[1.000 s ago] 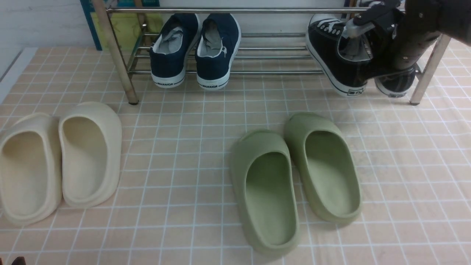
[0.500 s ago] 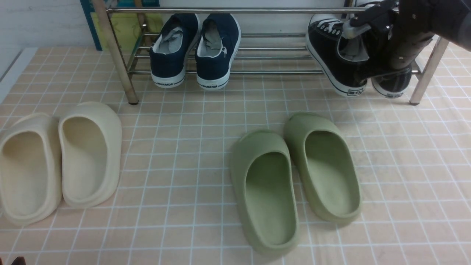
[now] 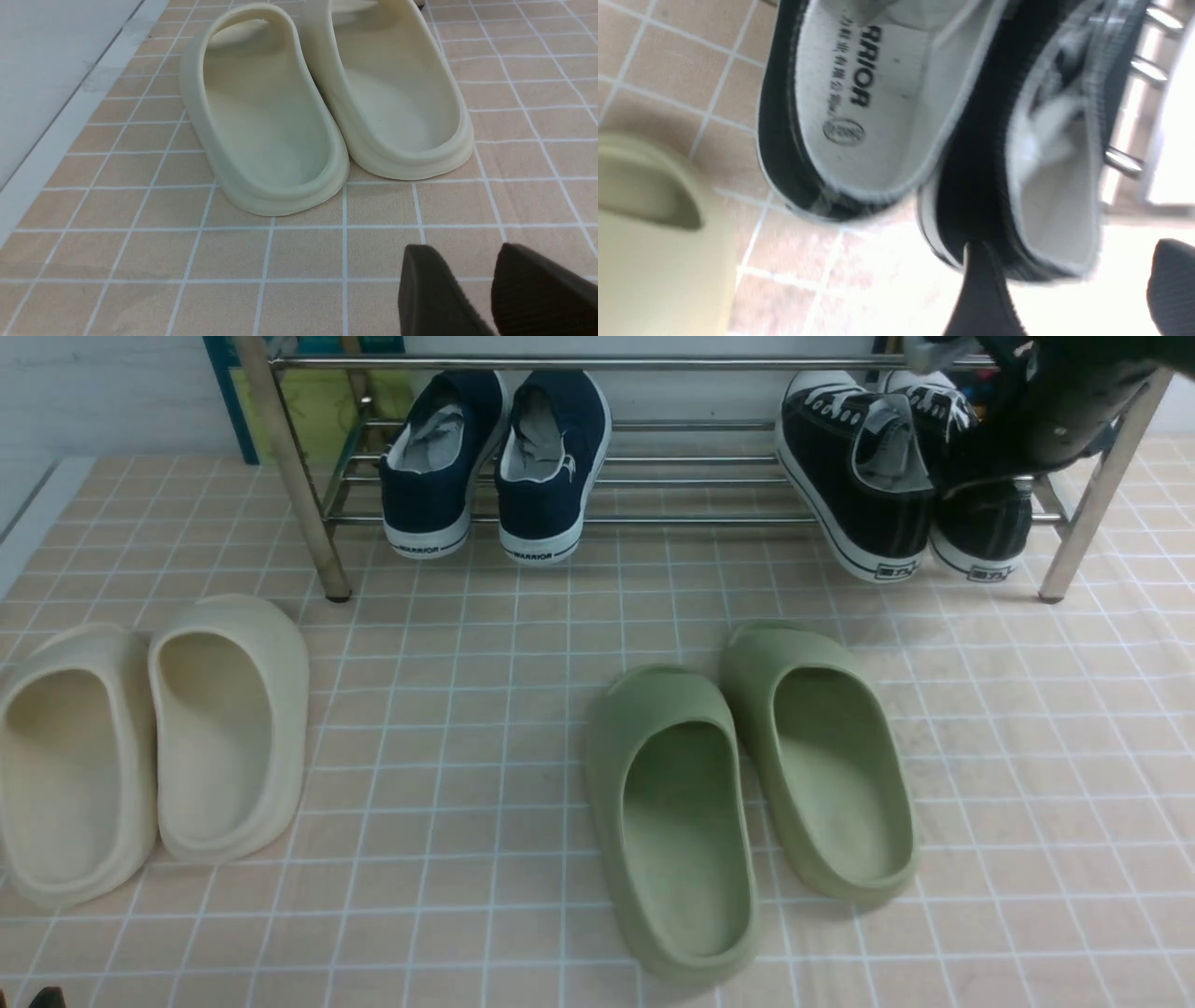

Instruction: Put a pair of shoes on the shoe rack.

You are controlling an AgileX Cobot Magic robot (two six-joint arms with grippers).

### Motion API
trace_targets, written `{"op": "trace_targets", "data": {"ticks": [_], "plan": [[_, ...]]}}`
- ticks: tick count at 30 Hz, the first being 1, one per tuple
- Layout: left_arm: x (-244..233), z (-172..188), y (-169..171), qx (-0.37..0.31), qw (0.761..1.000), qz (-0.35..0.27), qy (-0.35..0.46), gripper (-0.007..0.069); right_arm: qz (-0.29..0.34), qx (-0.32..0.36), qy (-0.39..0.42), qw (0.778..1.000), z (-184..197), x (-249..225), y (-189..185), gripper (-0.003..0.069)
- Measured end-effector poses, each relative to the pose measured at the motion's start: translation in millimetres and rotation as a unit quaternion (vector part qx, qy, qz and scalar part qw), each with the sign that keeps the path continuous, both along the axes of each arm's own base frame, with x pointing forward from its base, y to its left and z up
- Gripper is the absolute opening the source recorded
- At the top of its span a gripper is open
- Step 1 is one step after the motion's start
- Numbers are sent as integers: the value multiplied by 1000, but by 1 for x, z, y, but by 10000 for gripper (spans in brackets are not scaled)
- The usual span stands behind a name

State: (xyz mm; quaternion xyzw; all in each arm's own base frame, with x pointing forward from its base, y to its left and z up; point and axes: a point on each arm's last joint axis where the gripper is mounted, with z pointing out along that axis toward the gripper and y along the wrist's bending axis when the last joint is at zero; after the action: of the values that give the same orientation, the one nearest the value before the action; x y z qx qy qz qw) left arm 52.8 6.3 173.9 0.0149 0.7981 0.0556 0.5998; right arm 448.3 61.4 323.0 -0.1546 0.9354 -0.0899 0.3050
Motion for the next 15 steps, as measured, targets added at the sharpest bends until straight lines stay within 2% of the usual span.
{"op": "trace_targets", "data": {"ticks": [6, 8, 9, 11, 12, 13, 15], "plan": [[0, 0, 0, 0, 1000, 0, 0, 239, -18, 4, 18, 1000, 53, -45, -9, 325], [0, 0, 0, 0, 1000, 0, 0, 239, -17, 32, 17, 999, 78, -71, -9, 213], [0, 0, 0, 0, 1000, 0, 0, 239, -16, 36, 16, 999, 80, -73, -9, 204], [0, 0, 0, 0, 1000, 0, 0, 239, 9, 87, -3, 996, 107, -106, -5, 85], [0, 0, 0, 0, 1000, 0, 0, 239, 12, 91, -4, 996, 109, -109, -4, 85], [0, 0, 0, 0, 1000, 0, 0, 239, 40, 122, -15, 992, 124, -139, -2, 14], [0, 0, 0, 0, 1000, 0, 0, 239, 60, 139, -19, 988, 130, -166, -2, -15]]}}
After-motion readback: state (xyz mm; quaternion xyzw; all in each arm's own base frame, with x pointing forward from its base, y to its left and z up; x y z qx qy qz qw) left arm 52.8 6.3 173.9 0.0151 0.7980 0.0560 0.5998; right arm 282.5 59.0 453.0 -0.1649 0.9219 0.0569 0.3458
